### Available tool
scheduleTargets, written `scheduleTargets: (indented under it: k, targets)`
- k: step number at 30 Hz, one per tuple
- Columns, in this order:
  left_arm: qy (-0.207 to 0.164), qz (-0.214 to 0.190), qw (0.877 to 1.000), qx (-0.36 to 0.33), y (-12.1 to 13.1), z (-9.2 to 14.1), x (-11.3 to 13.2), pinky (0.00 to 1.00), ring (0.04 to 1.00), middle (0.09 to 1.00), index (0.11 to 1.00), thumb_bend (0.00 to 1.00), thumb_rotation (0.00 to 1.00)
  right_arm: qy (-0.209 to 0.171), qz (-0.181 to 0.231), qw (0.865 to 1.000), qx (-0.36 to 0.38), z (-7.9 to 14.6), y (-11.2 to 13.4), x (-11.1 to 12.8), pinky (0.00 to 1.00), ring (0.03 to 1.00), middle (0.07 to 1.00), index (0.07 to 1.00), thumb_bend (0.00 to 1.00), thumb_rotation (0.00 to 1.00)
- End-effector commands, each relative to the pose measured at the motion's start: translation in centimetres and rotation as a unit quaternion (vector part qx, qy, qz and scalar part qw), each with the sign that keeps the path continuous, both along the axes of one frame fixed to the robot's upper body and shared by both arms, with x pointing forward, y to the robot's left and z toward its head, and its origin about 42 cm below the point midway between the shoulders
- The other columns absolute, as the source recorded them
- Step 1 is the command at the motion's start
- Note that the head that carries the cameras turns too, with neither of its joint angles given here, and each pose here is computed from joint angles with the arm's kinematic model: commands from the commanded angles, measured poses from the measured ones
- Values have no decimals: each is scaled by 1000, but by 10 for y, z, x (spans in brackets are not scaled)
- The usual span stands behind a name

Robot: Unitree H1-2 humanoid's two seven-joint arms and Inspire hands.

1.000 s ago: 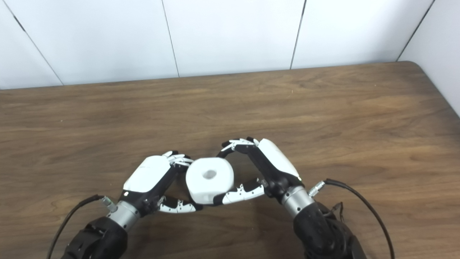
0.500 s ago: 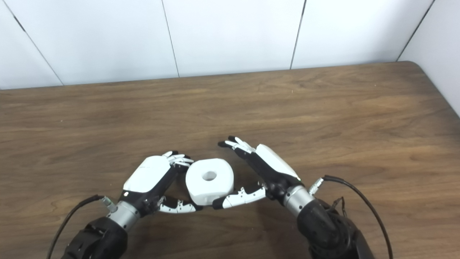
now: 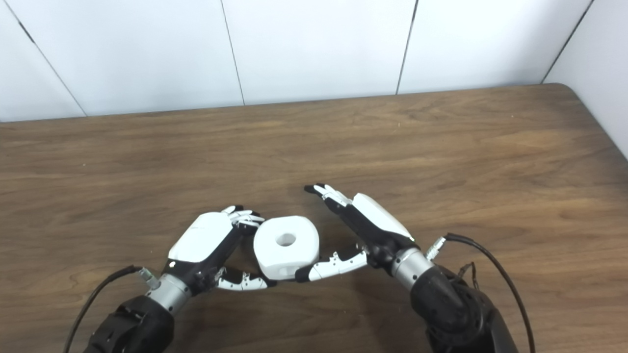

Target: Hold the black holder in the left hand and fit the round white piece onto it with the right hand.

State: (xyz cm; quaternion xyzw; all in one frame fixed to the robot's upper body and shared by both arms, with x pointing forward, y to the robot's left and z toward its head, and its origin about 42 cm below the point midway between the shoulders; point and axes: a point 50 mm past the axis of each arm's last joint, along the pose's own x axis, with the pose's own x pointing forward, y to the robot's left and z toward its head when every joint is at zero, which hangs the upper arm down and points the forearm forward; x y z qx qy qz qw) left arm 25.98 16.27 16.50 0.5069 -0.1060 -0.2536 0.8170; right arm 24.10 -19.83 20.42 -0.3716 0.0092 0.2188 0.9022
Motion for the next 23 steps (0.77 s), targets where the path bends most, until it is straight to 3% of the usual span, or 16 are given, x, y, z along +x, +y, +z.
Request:
scheduleTargets:
  k: [1,19,20,21,23]
  targets:
    - [-1,-3,1000,6,3,2,4,961,864,775,485,521,51,-35,0,999,5,18,-3,0,1000,1000,1000,953,1000,457]
    - [25,17,999,-26,19,7,7,954,857,780,495,522,77,-38,-29,999,12,20,-20,-7,981,1000,989,924,1000,469]
    - [27,18,999,-27,20,7,7,953,858,783,565,696,144,-37,-30,999,12,20,-20,-7,977,1000,988,922,1000,468]
    - [28,18,999,-27,20,7,8,953,860,788,604,788,183,-37,-31,999,13,19,-20,-7,974,1000,989,920,1000,468]
    - [31,20,999,-28,22,7,9,950,863,793,626,875,214,-37,-32,999,11,19,-20,-6,972,1000,989,915,1000,466]
